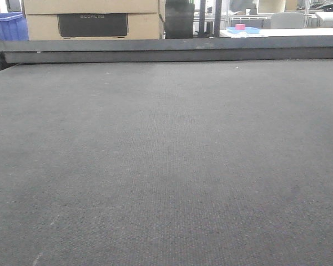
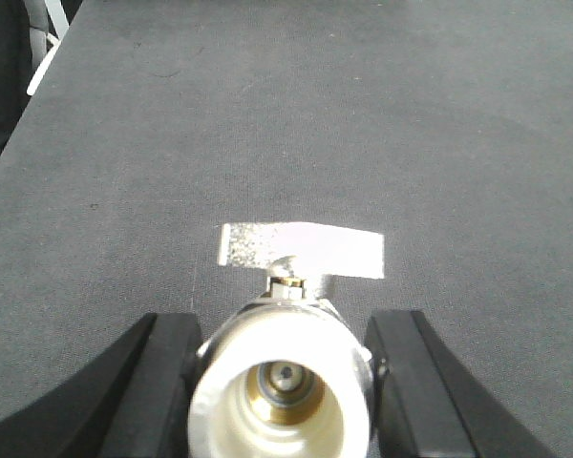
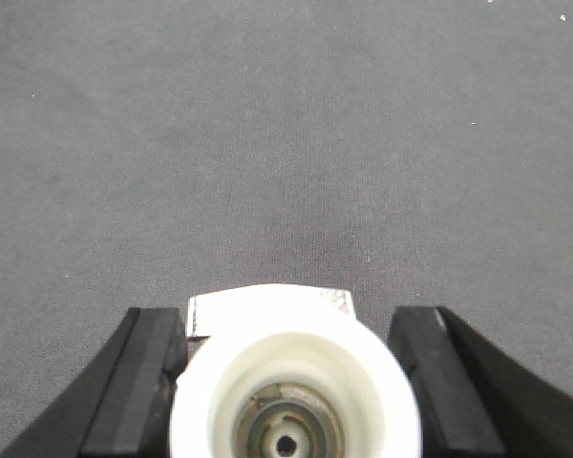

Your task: Place valve from conveyor to right shelf box

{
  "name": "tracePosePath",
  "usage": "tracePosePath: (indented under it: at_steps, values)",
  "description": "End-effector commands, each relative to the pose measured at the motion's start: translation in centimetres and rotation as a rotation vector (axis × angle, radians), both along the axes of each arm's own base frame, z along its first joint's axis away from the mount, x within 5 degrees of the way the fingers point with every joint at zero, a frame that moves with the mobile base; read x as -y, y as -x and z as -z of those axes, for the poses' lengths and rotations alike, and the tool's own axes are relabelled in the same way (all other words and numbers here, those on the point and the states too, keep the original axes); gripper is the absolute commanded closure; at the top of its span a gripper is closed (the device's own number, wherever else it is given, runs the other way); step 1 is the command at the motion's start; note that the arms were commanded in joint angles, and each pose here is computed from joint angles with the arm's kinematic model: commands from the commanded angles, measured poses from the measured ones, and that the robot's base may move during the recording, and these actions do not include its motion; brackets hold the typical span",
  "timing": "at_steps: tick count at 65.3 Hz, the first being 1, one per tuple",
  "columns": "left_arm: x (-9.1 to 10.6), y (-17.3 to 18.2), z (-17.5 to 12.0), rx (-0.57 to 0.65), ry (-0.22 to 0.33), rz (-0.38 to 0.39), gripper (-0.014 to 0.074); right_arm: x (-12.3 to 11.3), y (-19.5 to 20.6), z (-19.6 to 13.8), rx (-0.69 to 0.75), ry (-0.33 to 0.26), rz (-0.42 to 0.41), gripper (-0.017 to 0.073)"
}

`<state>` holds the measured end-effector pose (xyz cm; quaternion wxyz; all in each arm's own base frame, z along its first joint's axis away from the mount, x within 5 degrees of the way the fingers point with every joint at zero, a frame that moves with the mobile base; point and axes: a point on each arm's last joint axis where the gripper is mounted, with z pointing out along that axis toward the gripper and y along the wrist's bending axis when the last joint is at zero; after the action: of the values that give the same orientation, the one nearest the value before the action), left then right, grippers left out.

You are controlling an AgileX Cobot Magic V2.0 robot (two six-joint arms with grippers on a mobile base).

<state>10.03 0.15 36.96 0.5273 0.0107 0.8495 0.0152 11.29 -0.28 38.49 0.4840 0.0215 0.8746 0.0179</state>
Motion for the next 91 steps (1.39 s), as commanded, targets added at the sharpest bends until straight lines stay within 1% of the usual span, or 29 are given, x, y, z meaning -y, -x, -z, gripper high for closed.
tracePosePath:
  at_steps: [1,91]
  values:
    - [0.06,0.05,-0.66,0.069,0.000,0.006,0.0704,0.09,-0.04,-0.94,0.086,0.014,0.007,0.0727]
    - [0.06,0.05,-0.66,0.069,0.000,0.006,0.0704,0.09,-0.06,-0.98,0.091,0.014,0.008,0.0727]
